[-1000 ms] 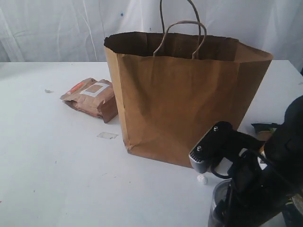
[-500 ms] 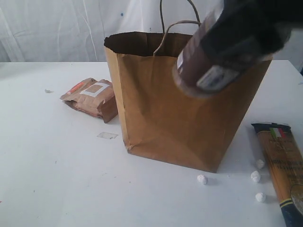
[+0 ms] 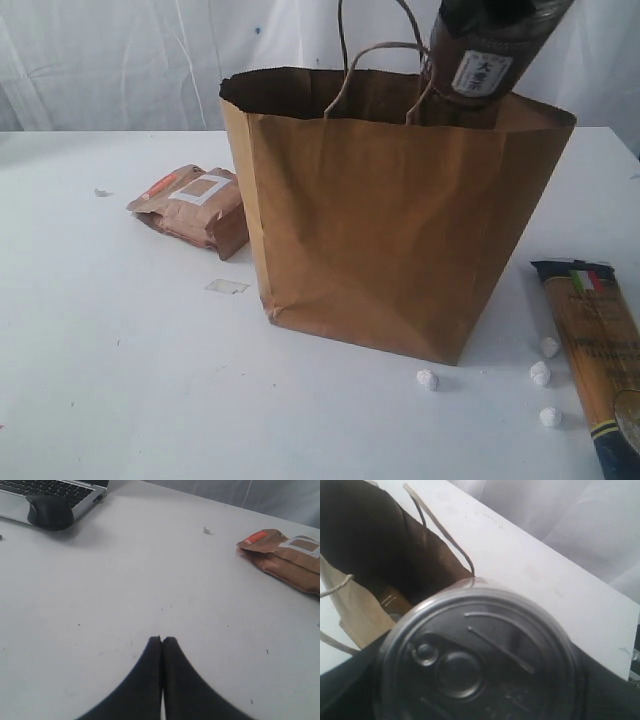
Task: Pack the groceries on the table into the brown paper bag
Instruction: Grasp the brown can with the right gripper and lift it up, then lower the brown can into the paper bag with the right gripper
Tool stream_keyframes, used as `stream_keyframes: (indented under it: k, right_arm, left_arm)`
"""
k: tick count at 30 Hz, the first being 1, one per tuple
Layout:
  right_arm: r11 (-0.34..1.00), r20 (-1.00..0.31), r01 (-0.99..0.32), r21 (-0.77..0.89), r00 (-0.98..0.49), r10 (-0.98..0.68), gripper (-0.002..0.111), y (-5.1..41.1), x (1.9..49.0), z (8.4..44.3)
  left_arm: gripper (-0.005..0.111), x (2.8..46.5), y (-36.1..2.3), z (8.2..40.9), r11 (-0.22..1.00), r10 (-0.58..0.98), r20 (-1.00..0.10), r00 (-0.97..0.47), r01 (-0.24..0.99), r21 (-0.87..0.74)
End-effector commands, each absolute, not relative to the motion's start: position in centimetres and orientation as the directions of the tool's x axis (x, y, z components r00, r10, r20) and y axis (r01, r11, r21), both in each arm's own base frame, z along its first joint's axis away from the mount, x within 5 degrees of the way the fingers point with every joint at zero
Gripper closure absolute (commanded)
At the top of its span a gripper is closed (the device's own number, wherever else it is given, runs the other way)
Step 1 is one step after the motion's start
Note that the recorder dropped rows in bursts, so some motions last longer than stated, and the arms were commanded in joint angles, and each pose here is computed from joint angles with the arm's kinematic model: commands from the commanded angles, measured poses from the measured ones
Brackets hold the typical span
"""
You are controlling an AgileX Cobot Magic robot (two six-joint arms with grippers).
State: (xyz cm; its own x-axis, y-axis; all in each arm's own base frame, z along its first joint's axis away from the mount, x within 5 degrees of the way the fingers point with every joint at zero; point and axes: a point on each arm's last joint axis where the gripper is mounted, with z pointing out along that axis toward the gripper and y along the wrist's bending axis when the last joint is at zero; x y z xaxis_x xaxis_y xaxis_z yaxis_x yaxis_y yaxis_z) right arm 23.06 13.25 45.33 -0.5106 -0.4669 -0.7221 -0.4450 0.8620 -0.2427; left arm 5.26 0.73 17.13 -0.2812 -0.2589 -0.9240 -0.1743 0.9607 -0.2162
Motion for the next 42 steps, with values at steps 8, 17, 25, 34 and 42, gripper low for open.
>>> stream_keyframes:
  k: [8, 17, 25, 34, 42]
  right_arm:
    - [0.853, -0.720, -0.418, -0.311, -0.483, -0.499, 0.085, 14.3, 25.7, 44.2]
    - [0.863, -0.695, -0.414, -0.289, -0.529, -0.487, 0.085, 15.1, 26.9, 42.8]
    - [0.921, -0.670, -0.348, -0.175, -0.643, -0.370, 0.083, 14.6, 28.9, 40.8]
    - [0.923, -0.628, -0.346, -0.167, -0.685, -0.370, 0.061, 14.8, 29.8, 39.4]
    - [0.920, -0.600, -0.353, -0.173, -0.703, -0.382, 0.058, 15.3, 30.6, 38.3]
  left_arm:
    - [0.107, 5.2, 0.7, 17.0, 0.959, -0.265, -0.923, -0.280, -0.174, -0.223]
    - [0.107, 5.2, 0.7, 17.0, 0.959, -0.265, -0.923, -0.280, -0.174, -0.223]
    - [0.107, 5.2, 0.7, 17.0, 0.959, -0.265, -0.923, -0.280, -0.174, -0.223]
    - [0.107, 5.2, 0.7, 17.0, 0.959, -0.265, -0.923, -0.280, -0.174, -0.223]
    - [0.107, 5.2, 0.7, 17.0, 0.959, -0.265, -0.923, -0.280, -0.174, -0.223]
